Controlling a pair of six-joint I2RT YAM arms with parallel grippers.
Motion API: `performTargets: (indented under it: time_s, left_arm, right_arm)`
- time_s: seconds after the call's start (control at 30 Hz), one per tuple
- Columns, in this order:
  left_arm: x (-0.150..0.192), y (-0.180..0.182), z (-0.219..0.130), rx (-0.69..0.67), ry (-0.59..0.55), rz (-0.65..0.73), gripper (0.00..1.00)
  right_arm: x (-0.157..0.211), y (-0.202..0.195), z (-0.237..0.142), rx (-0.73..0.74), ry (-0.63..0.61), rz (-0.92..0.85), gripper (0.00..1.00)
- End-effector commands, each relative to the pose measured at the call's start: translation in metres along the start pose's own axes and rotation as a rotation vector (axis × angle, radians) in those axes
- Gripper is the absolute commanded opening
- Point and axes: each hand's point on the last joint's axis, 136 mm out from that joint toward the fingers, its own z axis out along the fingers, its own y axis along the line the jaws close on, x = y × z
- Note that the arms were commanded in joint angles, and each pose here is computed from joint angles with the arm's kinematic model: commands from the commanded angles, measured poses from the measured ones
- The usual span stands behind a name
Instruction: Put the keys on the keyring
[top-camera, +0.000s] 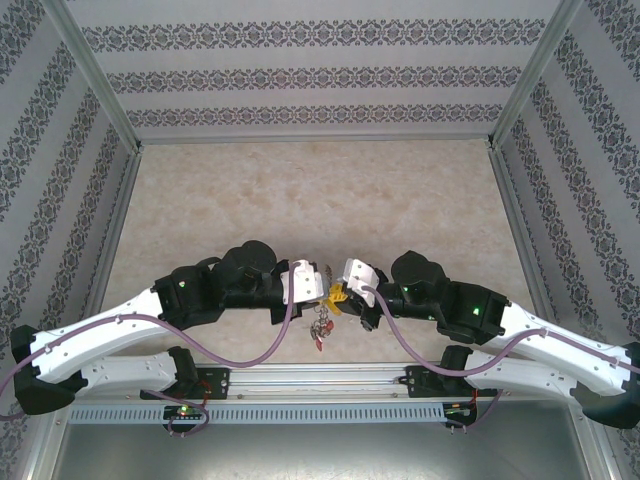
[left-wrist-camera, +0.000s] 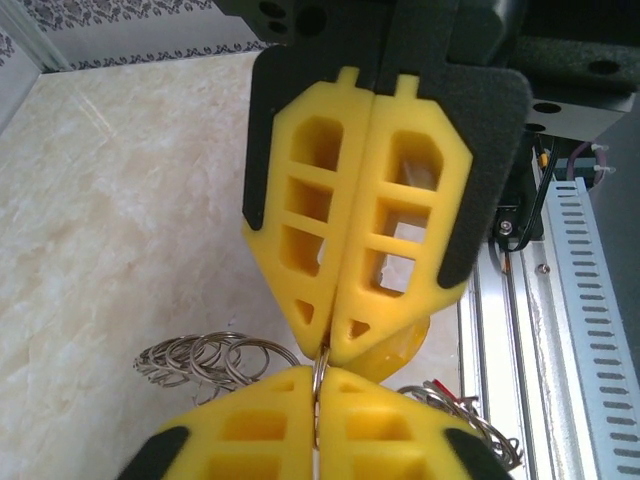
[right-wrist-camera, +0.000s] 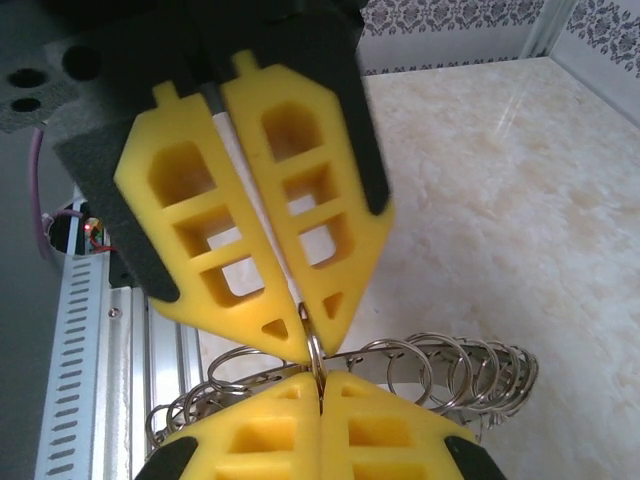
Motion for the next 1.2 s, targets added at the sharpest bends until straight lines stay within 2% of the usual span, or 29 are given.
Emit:
performTargets:
  time_s: [0.0, 0.13, 0.17, 0.23, 0.27, 0.3, 0.37, 0.63, 0.87, 1.17]
  left_arm:
    - [-0.002, -0.003, 0.003, 0.003, -0.014, 0.015, 0.00]
    - [-0.004, -0.004, 0.003, 0.006, -0.039, 0.020, 0.00]
    - [-0.006, -0.004, 0.002, 0.002, -0.051, 0.021, 0.00]
    - [-0.010, -0.002, -0.002, -0.015, -0.079, 0.019, 0.00]
    - [-0.011, 0.000, -0.005, -0.026, -0.091, 0.018, 0.00]
    - [-0.013, 0.002, -0.008, -0.037, -0.104, 0.016, 0.00]
    - [-0.014, 0.003, -0.012, -0.043, -0.123, 0.012, 0.00]
    - [-0.023, -0.003, -0.020, -0.016, -0.195, 0.017, 0.00]
    - [-0.035, -0.015, -0.031, 0.038, -0.293, 0.038, 0.00]
    - [-0.034, -0.017, -0.035, 0.040, -0.306, 0.043, 0.00]
  right_arm:
    - [-0.028, 0.003, -0.011, -0.015, -0.092, -0.029, 0.00]
    - [-0.029, 0.001, -0.011, -0.005, -0.107, -0.026, 0.00]
    - [-0.028, 0.001, -0.010, -0.003, -0.107, -0.022, 0.03]
    - [-0.024, 0.001, -0.010, -0.004, -0.101, -0.005, 0.25]
    - [-0.022, 0.002, -0.010, -0.010, -0.099, 0.003, 0.32]
    - [-0.017, 0.003, -0.009, -0.014, -0.092, 0.012, 0.38]
    - [-0.012, 0.004, -0.011, -0.012, -0.091, 0.027, 0.40]
    - [-0.006, 0.000, -0.027, 0.028, -0.126, 0.054, 0.38]
    - [-0.020, 0.018, -0.016, -0.089, -0.144, 0.025, 0.33]
    - [-0.024, 0.027, -0.008, -0.151, -0.150, 0.020, 0.18]
